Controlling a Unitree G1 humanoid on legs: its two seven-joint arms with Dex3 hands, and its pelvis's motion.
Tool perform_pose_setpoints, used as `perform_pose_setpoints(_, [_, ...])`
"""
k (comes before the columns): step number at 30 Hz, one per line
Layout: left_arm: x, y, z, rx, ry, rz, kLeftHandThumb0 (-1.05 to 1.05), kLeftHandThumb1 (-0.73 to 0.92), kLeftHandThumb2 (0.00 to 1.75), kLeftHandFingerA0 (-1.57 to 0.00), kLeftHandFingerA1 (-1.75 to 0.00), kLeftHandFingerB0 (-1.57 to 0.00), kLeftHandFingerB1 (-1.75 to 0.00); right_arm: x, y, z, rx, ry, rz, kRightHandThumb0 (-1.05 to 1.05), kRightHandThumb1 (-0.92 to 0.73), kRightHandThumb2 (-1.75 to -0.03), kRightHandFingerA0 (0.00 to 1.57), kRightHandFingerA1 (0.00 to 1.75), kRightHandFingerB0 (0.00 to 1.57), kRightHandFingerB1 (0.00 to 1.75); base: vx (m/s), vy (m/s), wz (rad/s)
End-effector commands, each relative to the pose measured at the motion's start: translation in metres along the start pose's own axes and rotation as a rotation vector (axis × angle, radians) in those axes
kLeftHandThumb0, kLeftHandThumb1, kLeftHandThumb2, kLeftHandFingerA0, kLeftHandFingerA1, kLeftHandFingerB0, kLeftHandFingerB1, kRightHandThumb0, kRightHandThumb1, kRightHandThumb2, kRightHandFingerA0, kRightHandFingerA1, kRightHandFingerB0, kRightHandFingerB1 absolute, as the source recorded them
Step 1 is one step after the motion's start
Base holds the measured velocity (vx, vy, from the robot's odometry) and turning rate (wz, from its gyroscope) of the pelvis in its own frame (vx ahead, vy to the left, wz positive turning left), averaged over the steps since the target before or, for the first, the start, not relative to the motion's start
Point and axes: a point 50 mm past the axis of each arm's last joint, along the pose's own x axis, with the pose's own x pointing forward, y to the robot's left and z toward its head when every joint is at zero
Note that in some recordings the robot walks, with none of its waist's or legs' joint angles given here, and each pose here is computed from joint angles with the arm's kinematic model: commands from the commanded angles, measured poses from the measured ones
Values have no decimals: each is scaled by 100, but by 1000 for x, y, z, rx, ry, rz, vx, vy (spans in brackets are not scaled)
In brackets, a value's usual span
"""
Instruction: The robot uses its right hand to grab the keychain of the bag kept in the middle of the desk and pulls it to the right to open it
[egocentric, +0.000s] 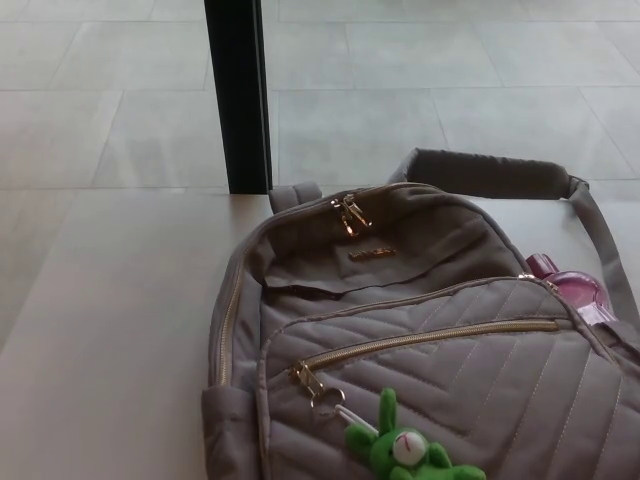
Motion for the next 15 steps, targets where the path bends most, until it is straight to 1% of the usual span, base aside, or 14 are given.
perform_pose_setpoints(1, [-2,23,8,-150,-74,8,-54,55,55,-52,-57,-52,-41,4,-49,37,252,-216,-216,-72,-60,-59,53,70,41,43,0,0,0])
perform_pose_setpoints(2, [-2,24,7,-135,-74,9,-61,48,63,-52,-57,-51,-44,8,-57,48,350,-245,-239,-78,-60,-59,57,69,31,41,0,0,0])
perform_pose_setpoints(3, [-2,24,8,-104,-72,18,-61,48,63,-52,-57,-51,-44,11,-63,59,449,-278,-246,-78,-60,-59,57,69,31,41,0,0,0])
perform_pose_setpoints(4, [-1,20,9,-78,-72,10,-57,57,58,-50,-52,-52,-39,14,-70,73,458,-309,-265,-87,-52,-91,62,77,24,49,0,0,0])
perform_pose_setpoints(5, [-1,20,9,-88,-76,10,-55,57,58,-55,-54,-54,-41,14,-79,99,439,-400,-269,-85,-65,-60,60,84,20,40,0,0,0])
perform_pose_setpoints(7, [-1,19,9,-78,-71,17,-56,58,58,-56,-53,-55,-40,10,-83,116,441,-465,-260,-87,-66,-60,54,77,15,42,0,0,0])
perform_pose_setpoints(8, [0,19,8,-94,-65,20,-54,56,57,-57,-55,-58,-42,6,-86,128,448,-515,-255,-89,-66,-60,53,79,14,46,0,0,0])
perform_pose_setpoints(9, [0,18,7,-135,-62,12,-57,56,57,-53,-56,-55,-42,1,-89,145,468,-577,-251,-87,-65,-60,66,148,15,47,0,0,0])
perform_pose_setpoints(10, [-1,18,7,-150,-67,-2,-57,56,57,-53,-56,-55,-42,-3,-90,156,484,-609,-245,-87,-65,-60,66,148,15,47,0,0,0])
perform_pose_setpoints(11, [0,17,9,-153,-72,-7,-60,52,60,-52,-58,-54,-43,-8,-92,175,480,-665,-242,-92,-53,-92,76,121,14,54,0,0,0])
perform_pose_setpoints(12, [0,16,9,-150,-76,-4,-58,58,58,-54,-57,-60,-42,-23,-92,205,496,-789,-216,-78,-65,-61,72,125,21,47,0,0,0])
perform_pose_setpoints(13, [0,16,10,-138,-83,-7,-57,58,59,-53,-57,-59,-41,-31,-90,222,531,-874,-191,-77,-63,-60,69,123,23,46,0,0,0])
perform_pose_setpoints(14, [0,16,10,-123,-85,-9,-58,60,59,-54,-58,-60,-41,-36,-89,233,542,-916,-164,-75,-63,-59,65,111,25,43,0,0,0])
perform_pose_setpoints(15, [0,16,10,-117,-86,-9,-57,61,59,-53,-58,-59,-42,-42,-87,242,548,-958,-149,-82,-62,-59,69,84,28,51,0,0,0])
